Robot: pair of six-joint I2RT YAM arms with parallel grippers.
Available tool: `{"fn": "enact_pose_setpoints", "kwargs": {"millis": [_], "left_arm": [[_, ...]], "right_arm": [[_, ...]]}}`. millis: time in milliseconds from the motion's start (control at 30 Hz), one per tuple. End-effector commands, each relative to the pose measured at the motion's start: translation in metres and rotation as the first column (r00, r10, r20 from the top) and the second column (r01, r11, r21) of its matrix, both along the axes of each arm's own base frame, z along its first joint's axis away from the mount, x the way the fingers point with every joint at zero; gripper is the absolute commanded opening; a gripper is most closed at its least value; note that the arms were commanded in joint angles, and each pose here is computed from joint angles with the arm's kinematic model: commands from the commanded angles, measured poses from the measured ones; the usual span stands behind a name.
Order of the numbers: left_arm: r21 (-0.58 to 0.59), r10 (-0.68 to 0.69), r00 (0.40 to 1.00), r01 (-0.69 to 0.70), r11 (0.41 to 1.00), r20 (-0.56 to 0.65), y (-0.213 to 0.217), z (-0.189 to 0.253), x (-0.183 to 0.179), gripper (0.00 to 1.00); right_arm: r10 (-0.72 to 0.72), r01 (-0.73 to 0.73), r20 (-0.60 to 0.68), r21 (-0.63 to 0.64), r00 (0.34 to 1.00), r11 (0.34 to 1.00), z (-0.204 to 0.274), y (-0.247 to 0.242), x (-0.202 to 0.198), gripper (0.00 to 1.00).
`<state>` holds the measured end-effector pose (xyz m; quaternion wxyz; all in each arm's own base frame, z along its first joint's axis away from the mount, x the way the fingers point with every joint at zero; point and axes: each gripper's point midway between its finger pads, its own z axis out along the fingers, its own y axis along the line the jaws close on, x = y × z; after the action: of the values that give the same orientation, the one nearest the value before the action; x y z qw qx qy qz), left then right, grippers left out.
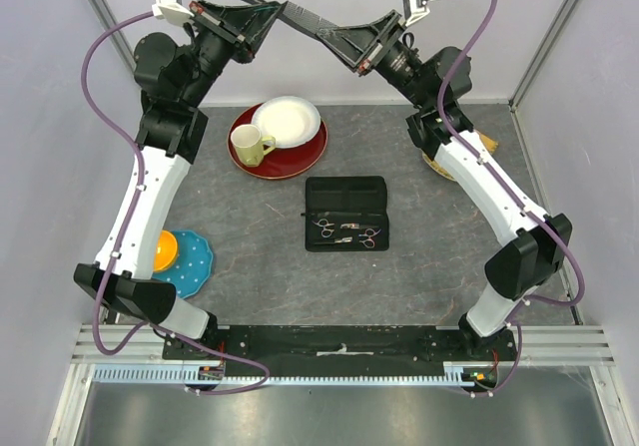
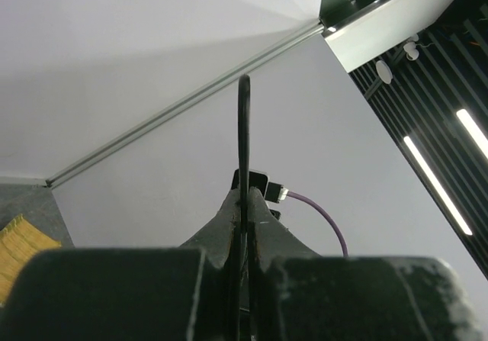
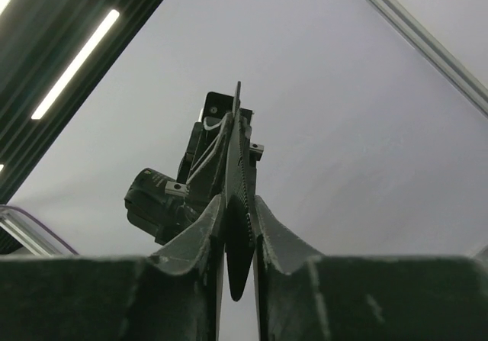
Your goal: Sort the hair-cutting tools
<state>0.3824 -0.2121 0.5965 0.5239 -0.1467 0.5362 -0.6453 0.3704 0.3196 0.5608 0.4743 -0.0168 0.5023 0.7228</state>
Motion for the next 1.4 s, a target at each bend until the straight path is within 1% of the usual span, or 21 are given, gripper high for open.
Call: {"fn": "enact_pose_setpoints", "kwargs": {"millis": [0,67,200,233,333,367,400,500,600,633,667,700,733,767,833,867,900,1033,1167,1300,1367], "left_arm": [[0.021,-0.029,0.996,0.027,0.999,0.082,-0.002,0.011,-0.017,0.02],[0.028,-0.032,0.996,0.029,0.999,0.081,-0.002,0.009,-0.019,0.02],[0.039,-0.026,0.998,0.023,0.999,0.065,-0.003,0.000,-0.017,0.02],[0.038,-0.028,0.998,0.026,0.999,0.064,-0.003,0.000,-0.018,0.02],[0.044,-0.021,0.998,0.019,0.999,0.059,-0.002,-0.002,-0.017,0.06],[0.048,-0.020,0.998,0.018,0.999,0.057,-0.002,-0.003,-0.016,0.11],[0.053,-0.017,0.998,0.015,0.999,0.054,-0.001,-0.004,-0.016,0.26],[0.098,-0.005,0.999,0.002,0.995,0.032,0.001,-0.017,-0.015,0.58],[0.195,-0.031,0.999,0.033,0.980,-0.017,-0.001,-0.055,-0.013,0.68],[0.226,-0.038,0.999,0.040,0.973,-0.015,0.000,-0.063,-0.017,0.69],[0.263,-0.052,0.995,0.073,0.962,-0.085,-0.001,-0.097,-0.012,0.70],[0.293,-0.091,0.990,0.119,0.949,-0.107,-0.003,-0.113,-0.017,0.70],[0.342,-0.101,0.990,0.128,0.931,-0.096,-0.003,-0.127,-0.022,0.70],[0.378,-0.119,0.977,0.180,0.908,-0.179,-0.005,-0.165,-0.024,0.70],[0.448,-0.113,0.969,0.202,0.871,-0.218,-0.003,-0.202,-0.029,0.69],[0.468,-0.103,0.951,0.237,0.851,-0.293,-0.002,-0.240,-0.031,0.69],[0.489,-0.090,0.946,0.241,0.838,-0.312,0.000,-0.258,-0.031,0.69],[0.565,-0.056,0.911,0.300,0.769,-0.408,0.005,-0.337,-0.031,0.68],[0.572,-0.057,0.845,0.408,0.711,-0.532,0.000,-0.409,-0.020,0.66],[0.558,-0.065,0.803,0.467,0.686,-0.592,-0.006,-0.453,-0.008,0.63],[0.553,-0.082,0.802,0.478,0.683,-0.591,-0.012,-0.457,0.000,0.62]], "right_arm": [[0.019,-0.019,-0.011,0.022,1.000,1.000,0.011,0.002,0.000,0.20],[0.021,-0.021,-0.016,0.020,1.000,1.000,0.011,0.003,0.000,0.19],[0.017,-0.016,-0.027,0.013,1.000,1.000,0.007,0.004,0.003,0.26],[0.017,-0.016,-0.028,0.013,0.999,1.000,0.006,0.004,0.003,0.25],[0.014,-0.014,-0.037,0.007,0.999,1.000,0.003,0.004,0.004,0.06],[0.013,-0.013,-0.047,0.000,0.999,1.000,-0.001,0.004,0.005,0.00],[0.007,-0.008,-0.046,-0.008,0.999,1.000,-0.003,0.004,0.006,0.00],[-0.009,0.003,-0.077,-0.070,0.997,0.998,-0.018,0.002,0.006,0.00],[-0.037,0.015,-0.125,-0.172,0.991,0.985,-0.052,-0.012,0.016,0.00],[-0.049,0.015,-0.157,-0.214,0.986,0.977,-0.076,-0.017,0.022,0.00],[-0.022,-0.024,-0.175,-0.255,0.984,0.967,-0.091,-0.021,0.018,0.00],[-0.046,-0.006,-0.177,-0.284,0.983,0.959,-0.099,-0.037,0.023,0.00],[-0.048,-0.023,-0.200,-0.337,0.979,0.941,-0.126,-0.043,0.025,0.00],[-0.042,-0.042,-0.218,-0.370,0.975,0.928,-0.142,-0.050,0.024,0.00],[-0.019,-0.106,-0.286,-0.416,0.958,0.903,-0.184,-0.072,0.019,0.00],[-0.009,-0.119,-0.276,-0.444,0.961,0.888,-0.198,-0.078,0.016,0.00],[0.005,-0.143,-0.290,-0.456,0.957,0.878,-0.209,-0.089,0.010,0.00],[-0.067,-0.172,-0.399,-0.532,0.914,0.829,-0.291,-0.125,0.004,0.00],[-0.135,-0.185,-0.464,-0.581,0.876,0.793,-0.346,-0.160,0.001,0.00],[-0.168,-0.189,-0.463,-0.628,0.870,0.755,-0.385,-0.185,-0.002,0.00],[-0.207,-0.202,-0.496,-0.649,0.843,0.734,-0.402,-0.191,-0.001,0.00]]}}
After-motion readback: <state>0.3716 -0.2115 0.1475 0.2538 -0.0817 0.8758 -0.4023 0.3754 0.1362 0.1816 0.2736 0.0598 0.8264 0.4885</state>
